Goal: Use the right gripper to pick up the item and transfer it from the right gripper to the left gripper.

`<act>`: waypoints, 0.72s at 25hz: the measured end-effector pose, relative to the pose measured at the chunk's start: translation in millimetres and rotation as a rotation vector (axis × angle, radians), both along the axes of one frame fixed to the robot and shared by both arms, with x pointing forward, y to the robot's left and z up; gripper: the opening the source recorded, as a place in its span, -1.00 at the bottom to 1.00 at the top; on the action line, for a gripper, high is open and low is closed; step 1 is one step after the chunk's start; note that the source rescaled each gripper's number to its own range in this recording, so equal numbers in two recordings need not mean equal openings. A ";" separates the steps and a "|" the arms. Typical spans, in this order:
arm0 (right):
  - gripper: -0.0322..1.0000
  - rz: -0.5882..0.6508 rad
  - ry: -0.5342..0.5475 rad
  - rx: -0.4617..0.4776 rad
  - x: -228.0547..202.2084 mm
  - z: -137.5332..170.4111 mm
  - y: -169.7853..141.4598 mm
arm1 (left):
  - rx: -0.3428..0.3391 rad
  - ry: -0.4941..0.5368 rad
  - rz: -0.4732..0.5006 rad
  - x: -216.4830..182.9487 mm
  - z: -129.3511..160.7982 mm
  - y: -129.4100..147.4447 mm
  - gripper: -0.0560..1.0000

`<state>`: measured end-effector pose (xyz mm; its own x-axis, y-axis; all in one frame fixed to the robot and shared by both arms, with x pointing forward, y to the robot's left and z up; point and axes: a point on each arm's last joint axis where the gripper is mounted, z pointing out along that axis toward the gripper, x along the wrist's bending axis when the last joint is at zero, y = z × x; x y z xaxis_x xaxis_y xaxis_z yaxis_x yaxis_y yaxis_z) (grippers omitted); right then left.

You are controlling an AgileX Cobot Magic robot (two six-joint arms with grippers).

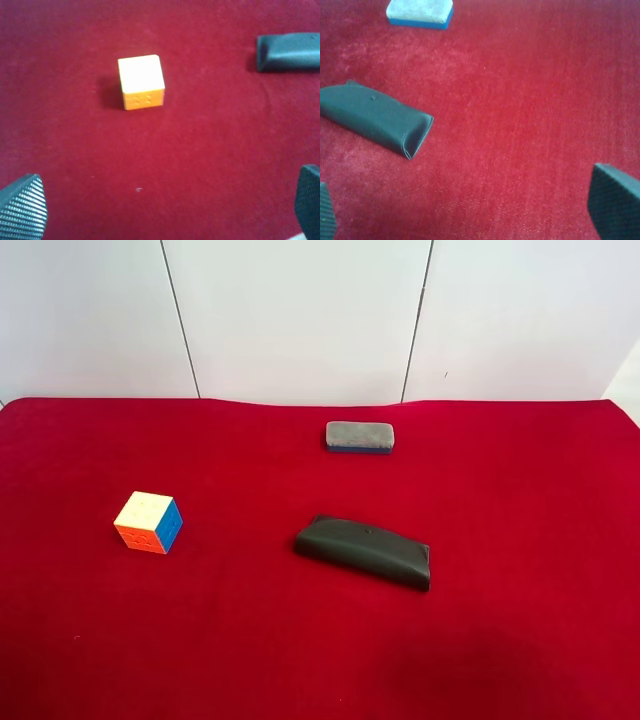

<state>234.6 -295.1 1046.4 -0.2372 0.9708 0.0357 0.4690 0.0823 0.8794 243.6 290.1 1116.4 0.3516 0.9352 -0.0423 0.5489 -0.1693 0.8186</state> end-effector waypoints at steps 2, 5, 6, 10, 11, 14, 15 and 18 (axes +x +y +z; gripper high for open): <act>1.00 0.000 0.000 0.000 0.0 0.0 0.0 | -0.020 -0.027 -0.013 -10.0 -10.8 1.0 0.99; 1.00 0.000 0.000 0.000 0.0 0.0 0.0 | -0.049 -0.098 -0.015 -21.4 -26.2 3.4 0.99; 1.00 0.000 0.000 0.000 0.0 0.0 0.0 | -0.055 -0.119 -0.013 -23.4 -30.0 4.0 0.99; 1.00 0.000 0.000 0.000 0.0 0.0 0.0 | -0.070 -0.158 -0.010 -25.4 -45.6 4.5 0.99; 1.00 0.000 0.000 0.000 0.0 0.0 0.0 | -0.066 -0.149 -0.008 -22.9 -49.7 4.2 0.99; 1.00 0.000 0.000 0.000 0.0 0.0 0.0 | -0.050 -0.133 0.003 -16.2 -60.2 3.8 0.99; 1.00 0.000 0.000 0.000 0.0 0.0 0.0 | -0.048 -0.135 0.008 -14.7 -61.6 3.9 0.99; 1.00 0.000 0.000 0.000 0.0 0.0 0.0 | -0.048 -0.140 0.022 -13.7 -61.7 4.9 0.99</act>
<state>234.6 -295.1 1046.4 -0.2370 0.9708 0.0360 0.4691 0.0819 0.8794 229.9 294.9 1054.7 0.3368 0.9408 -0.0389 0.4316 -0.1175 0.8944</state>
